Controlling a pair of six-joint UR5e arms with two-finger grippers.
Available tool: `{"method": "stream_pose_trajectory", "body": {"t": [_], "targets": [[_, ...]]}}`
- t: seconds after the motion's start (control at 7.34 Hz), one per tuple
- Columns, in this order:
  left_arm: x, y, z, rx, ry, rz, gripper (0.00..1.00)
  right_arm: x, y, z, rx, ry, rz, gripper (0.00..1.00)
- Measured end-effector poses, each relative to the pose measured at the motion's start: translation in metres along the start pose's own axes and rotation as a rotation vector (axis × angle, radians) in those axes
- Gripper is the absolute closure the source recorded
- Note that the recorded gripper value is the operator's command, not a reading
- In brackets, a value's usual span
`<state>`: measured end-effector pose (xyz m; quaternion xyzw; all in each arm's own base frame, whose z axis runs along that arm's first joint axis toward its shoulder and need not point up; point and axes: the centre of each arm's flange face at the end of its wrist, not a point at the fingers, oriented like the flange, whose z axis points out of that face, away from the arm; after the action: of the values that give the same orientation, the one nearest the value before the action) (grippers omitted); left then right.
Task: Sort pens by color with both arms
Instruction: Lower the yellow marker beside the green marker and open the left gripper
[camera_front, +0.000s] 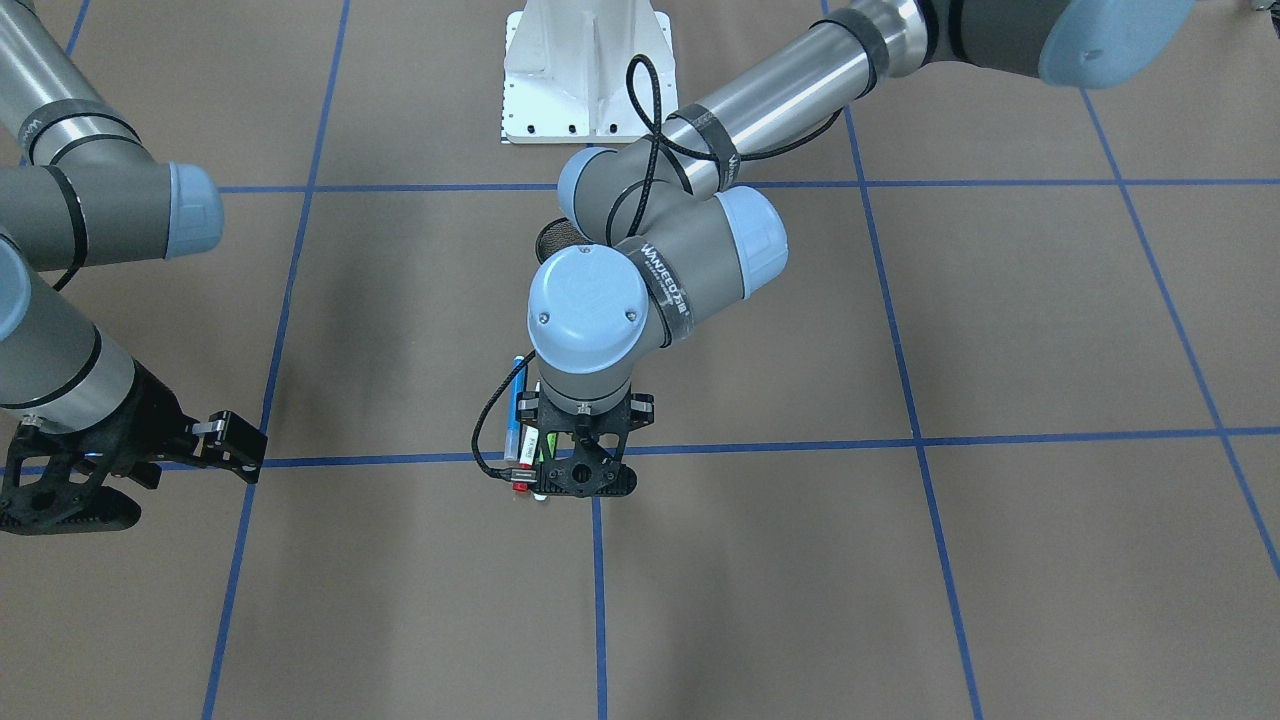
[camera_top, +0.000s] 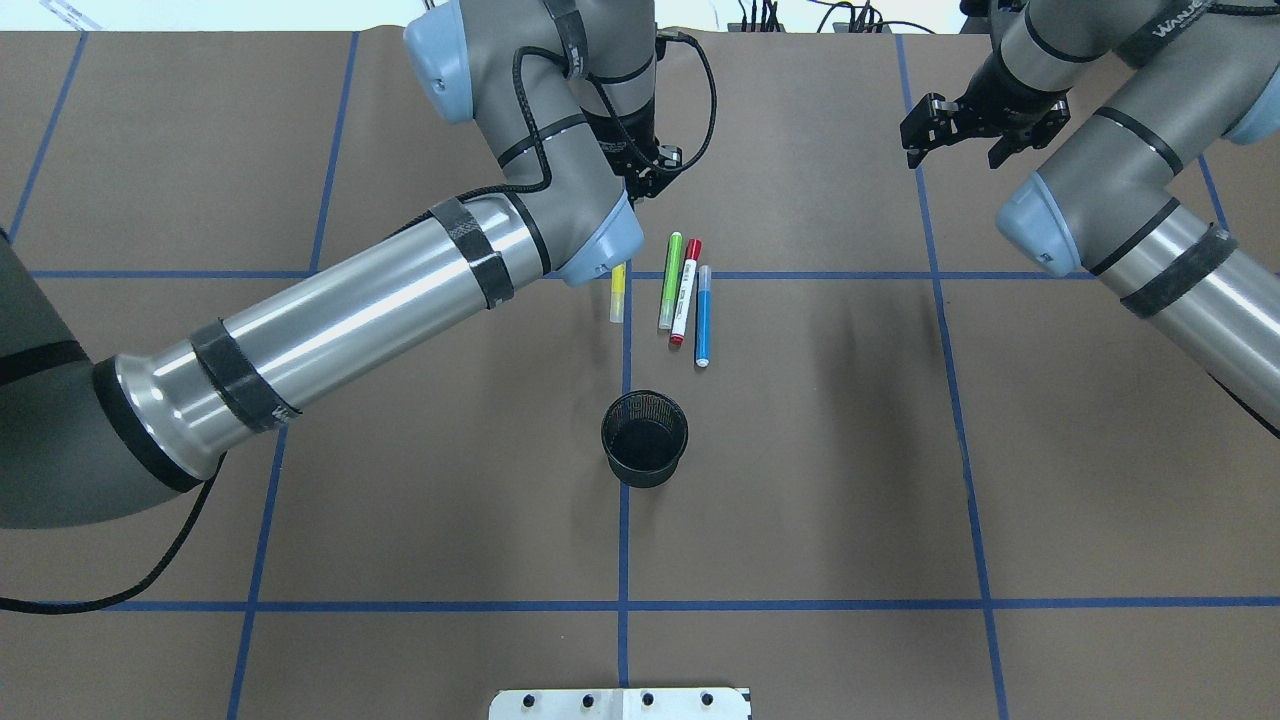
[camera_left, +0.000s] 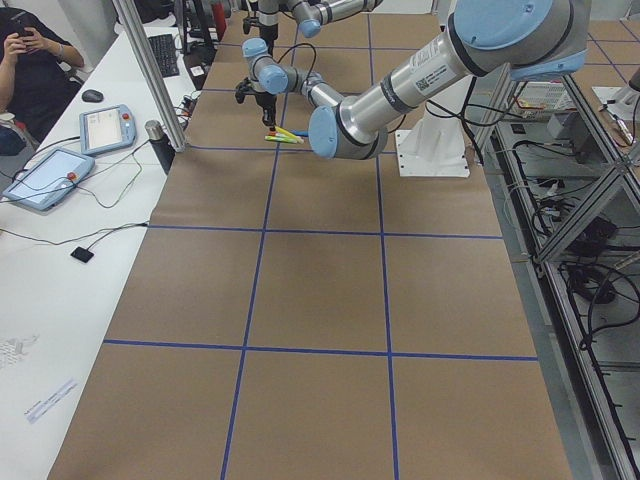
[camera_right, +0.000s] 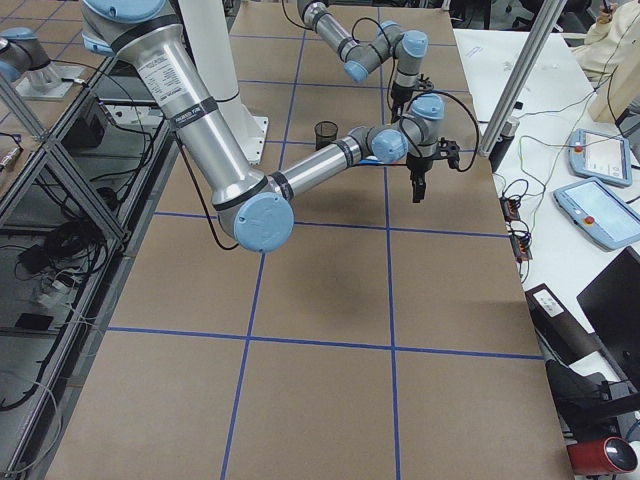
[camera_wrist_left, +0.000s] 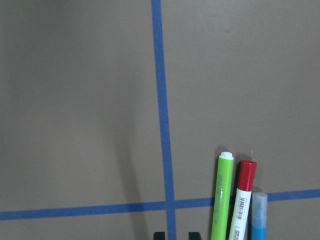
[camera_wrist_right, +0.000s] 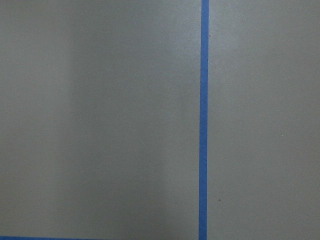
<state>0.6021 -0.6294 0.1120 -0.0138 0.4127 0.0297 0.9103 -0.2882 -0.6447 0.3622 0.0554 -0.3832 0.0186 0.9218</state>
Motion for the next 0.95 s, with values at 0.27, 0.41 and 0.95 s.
{"method": "stream_pose_trajectory", "body": {"t": [0.27,0.41,0.95], "targets": [[0.0093,0.0096,0.0162,0.003,0.017,-0.010,0.67,0.0004,0.0001,0.0004,-0.001,0.001,0.001,0.02],[0.0110,0.0113,0.0187,0.004,0.020,-0.012,0.61,0.0005,0.0000,0.0006,-0.001,0.001,0.001,0.02],[0.0083,0.0065,0.0139,0.017,0.030,-0.016,0.27,-0.0001,-0.0003,0.0003,0.000,0.000,0.000,0.02]]}}
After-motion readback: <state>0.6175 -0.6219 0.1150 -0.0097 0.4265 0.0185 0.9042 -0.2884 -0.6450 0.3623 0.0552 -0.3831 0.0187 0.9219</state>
